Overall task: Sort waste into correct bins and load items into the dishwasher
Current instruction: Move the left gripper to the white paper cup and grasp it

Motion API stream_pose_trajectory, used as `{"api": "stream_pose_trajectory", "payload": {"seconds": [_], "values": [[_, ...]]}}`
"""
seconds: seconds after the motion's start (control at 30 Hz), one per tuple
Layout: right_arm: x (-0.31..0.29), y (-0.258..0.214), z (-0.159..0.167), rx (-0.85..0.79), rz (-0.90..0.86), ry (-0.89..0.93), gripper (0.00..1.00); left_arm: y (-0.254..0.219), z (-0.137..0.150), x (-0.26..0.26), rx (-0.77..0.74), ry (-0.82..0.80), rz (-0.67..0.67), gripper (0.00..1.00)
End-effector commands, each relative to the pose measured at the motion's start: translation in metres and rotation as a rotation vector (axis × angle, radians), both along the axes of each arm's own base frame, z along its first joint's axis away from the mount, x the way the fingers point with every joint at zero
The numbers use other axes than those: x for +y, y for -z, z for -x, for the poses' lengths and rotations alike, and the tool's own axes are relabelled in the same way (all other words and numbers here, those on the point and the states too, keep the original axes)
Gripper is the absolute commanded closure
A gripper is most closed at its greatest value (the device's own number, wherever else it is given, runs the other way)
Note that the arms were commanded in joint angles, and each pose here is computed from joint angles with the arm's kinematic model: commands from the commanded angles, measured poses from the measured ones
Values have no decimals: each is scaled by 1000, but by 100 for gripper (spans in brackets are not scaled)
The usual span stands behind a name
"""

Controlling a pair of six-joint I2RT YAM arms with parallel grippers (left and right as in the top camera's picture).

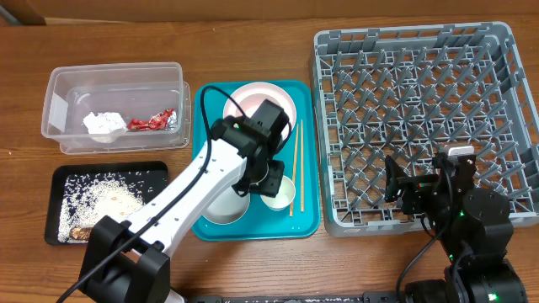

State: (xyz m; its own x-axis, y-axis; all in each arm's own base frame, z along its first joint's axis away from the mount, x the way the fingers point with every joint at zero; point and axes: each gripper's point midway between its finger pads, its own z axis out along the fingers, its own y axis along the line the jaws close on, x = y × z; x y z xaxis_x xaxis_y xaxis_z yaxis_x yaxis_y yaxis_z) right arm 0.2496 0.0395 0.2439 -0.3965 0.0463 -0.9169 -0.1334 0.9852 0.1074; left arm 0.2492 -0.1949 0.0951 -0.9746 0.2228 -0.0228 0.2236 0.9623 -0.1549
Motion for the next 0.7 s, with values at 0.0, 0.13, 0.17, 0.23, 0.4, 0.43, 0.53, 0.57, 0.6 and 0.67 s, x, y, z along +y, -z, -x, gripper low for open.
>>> {"api": "stream_pose_trajectory", "payload": {"seconds": [0.0,0.13,0.17,0.23,0.4,0.43,0.53,0.57,0.6,0.67], "values": [[0,-15,0,-38,-5,5,0,17,6,3,21,-26,-18,56],[0,-16,0,-42,-6,4,0,27,9,4,21,-26,-19,57],[0,-17,0,-44,-6,4,0,29,9,5,21,-27,-19,57],[0,-15,0,-37,-5,4,0,32,9,5,22,-34,-19,63],[0,-20,-2,-59,-13,6,0,32,8,4,15,-33,-17,79],[0,-22,-2,-61,-30,12,0,32,7,6,10,-36,-24,80],[3,-23,-2,-63,-49,1,0,31,4,9,8,-46,-22,91],[5,-24,-2,-65,-54,-10,0,30,1,10,5,-52,-19,95],[8,-26,-2,-72,-60,-25,0,27,-2,10,2,-61,-13,96],[13,-31,-2,-91,-67,-56,0,14,-11,9,13,-85,41,96]]}}
